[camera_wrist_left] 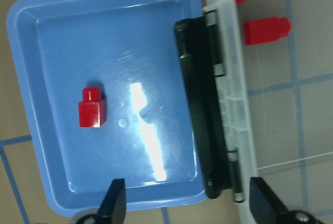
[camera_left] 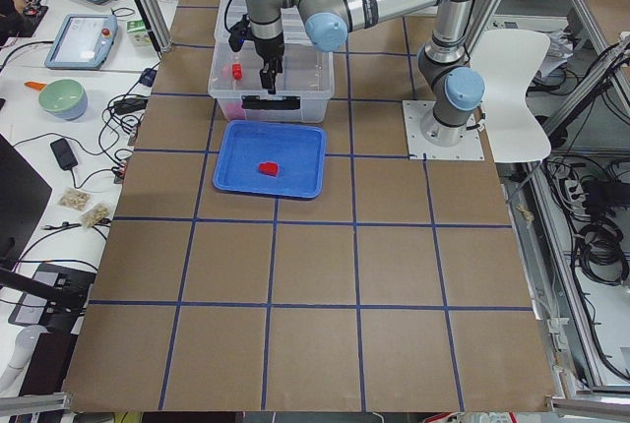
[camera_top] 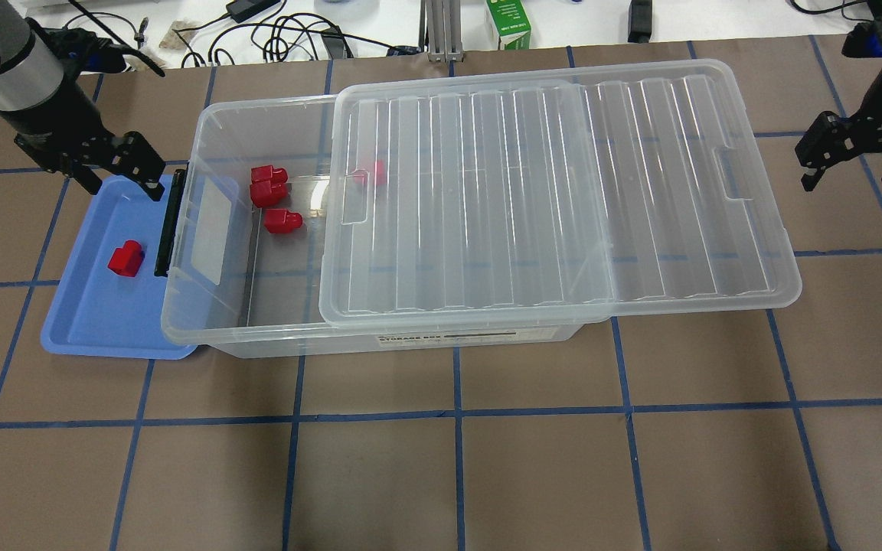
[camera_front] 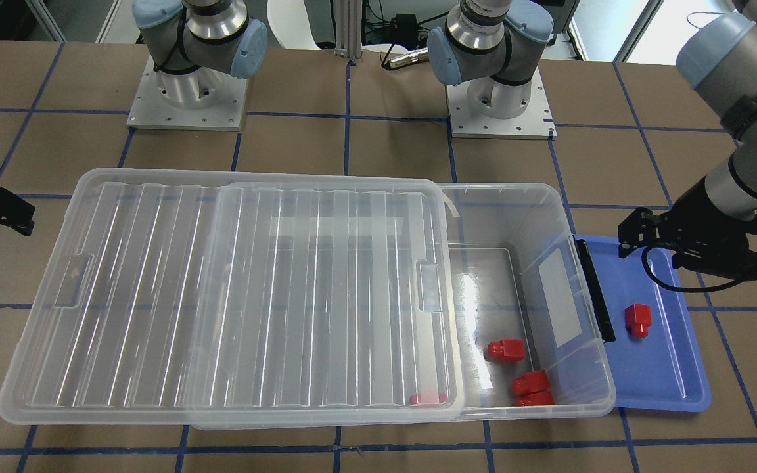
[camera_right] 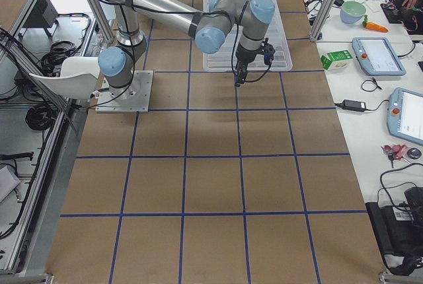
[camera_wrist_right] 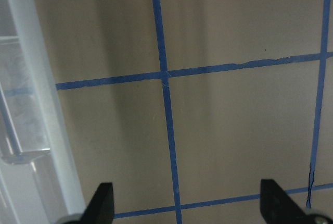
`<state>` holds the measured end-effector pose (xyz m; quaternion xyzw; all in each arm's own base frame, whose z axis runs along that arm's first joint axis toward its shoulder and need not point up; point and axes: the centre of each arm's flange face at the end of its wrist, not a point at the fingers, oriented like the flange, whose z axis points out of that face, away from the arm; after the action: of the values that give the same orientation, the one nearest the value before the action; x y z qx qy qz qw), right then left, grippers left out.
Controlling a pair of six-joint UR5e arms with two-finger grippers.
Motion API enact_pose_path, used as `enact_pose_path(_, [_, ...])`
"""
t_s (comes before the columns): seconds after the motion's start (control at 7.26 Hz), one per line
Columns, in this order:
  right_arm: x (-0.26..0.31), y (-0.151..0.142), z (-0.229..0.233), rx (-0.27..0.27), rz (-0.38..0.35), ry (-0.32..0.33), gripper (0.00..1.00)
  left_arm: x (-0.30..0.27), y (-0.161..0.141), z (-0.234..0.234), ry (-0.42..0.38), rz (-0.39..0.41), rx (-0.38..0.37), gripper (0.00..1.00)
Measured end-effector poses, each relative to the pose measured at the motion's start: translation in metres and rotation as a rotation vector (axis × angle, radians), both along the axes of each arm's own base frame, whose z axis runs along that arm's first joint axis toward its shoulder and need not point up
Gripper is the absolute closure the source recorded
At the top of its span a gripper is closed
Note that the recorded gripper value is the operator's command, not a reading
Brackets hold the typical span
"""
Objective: Place red block in blue tray from box
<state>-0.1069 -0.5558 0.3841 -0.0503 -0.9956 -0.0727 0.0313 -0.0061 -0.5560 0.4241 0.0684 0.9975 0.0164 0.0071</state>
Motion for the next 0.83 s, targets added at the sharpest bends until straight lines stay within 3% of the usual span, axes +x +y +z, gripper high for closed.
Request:
enact_pose_path(0.28, [-0.004,0.0,-0.015,-0.036,0.011,0.007,0.0,-0.059,0.016,0.02,-0.004,0.066,-0.024,0.01])
enact_pose_path(0.83, [0.007,0.007,-0.032,-0.028,0.042,-0.009,0.0,-0.136,0.047,0.04,-0.004,0.082,-0.063,0.0])
